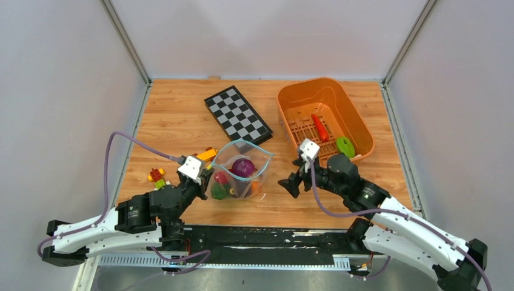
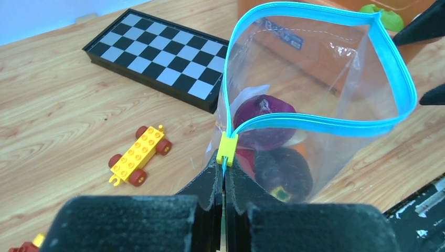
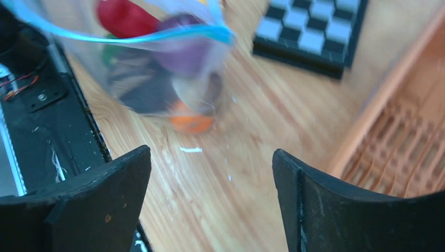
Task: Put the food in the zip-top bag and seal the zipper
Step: Adjust the zipper food storage bag at the center of the board.
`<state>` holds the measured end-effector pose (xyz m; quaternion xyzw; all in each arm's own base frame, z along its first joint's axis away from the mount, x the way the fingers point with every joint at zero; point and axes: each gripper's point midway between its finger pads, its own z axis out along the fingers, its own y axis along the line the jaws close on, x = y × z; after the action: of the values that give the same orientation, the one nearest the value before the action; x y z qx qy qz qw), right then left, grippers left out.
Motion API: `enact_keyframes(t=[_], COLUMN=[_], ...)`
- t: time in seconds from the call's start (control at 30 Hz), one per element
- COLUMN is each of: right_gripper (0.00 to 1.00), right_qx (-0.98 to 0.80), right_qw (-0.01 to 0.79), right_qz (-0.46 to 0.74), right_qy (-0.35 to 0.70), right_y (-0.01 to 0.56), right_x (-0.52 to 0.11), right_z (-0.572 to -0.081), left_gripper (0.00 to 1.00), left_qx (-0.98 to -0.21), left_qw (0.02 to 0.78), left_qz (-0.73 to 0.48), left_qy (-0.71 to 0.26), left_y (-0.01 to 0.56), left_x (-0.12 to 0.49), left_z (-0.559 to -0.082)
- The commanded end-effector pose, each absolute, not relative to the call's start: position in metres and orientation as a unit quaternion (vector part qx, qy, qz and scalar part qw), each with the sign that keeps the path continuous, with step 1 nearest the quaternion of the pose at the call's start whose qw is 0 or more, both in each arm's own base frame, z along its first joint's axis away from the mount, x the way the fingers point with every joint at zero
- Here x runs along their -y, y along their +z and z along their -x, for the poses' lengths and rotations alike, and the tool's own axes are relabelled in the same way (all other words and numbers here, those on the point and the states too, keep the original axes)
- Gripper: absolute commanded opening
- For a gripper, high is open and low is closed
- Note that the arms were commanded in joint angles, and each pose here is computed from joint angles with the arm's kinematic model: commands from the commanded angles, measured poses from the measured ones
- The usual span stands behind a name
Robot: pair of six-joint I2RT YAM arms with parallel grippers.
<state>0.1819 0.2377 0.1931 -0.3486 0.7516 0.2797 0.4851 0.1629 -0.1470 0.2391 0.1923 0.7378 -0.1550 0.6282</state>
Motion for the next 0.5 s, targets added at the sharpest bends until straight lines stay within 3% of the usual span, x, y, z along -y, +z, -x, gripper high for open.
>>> enact_keyframes(t=[0.0,0.2,0.47], right_gripper=[0.87,0.88,0.85], right_qx=[-0.550,-0.531,-0.479], right_qw=[0.597,0.592,0.573], right_qz=[0.490,0.540,0.598], right_qy=[0.317,0.273,0.293], right_y=[0.246,0.246,0.262], right_x=[-0.268,-0.284,-0.304], right_z=[-0.165,-0.185,-0.190], left_gripper=[0.00,0.00,0.00], left_qx=[-0.721,-0.715,-0.717], left_qw=[0.637,0.637,0.640], left_qz=[-0.193,-0.194,-0.184], left_qy=[-0.193,-0.211,-0.208], left_y=[0.252,0.254,0.253], left_x=[0.155,0.152,0.142], left_z=[-0.158,-0.154,-0.154])
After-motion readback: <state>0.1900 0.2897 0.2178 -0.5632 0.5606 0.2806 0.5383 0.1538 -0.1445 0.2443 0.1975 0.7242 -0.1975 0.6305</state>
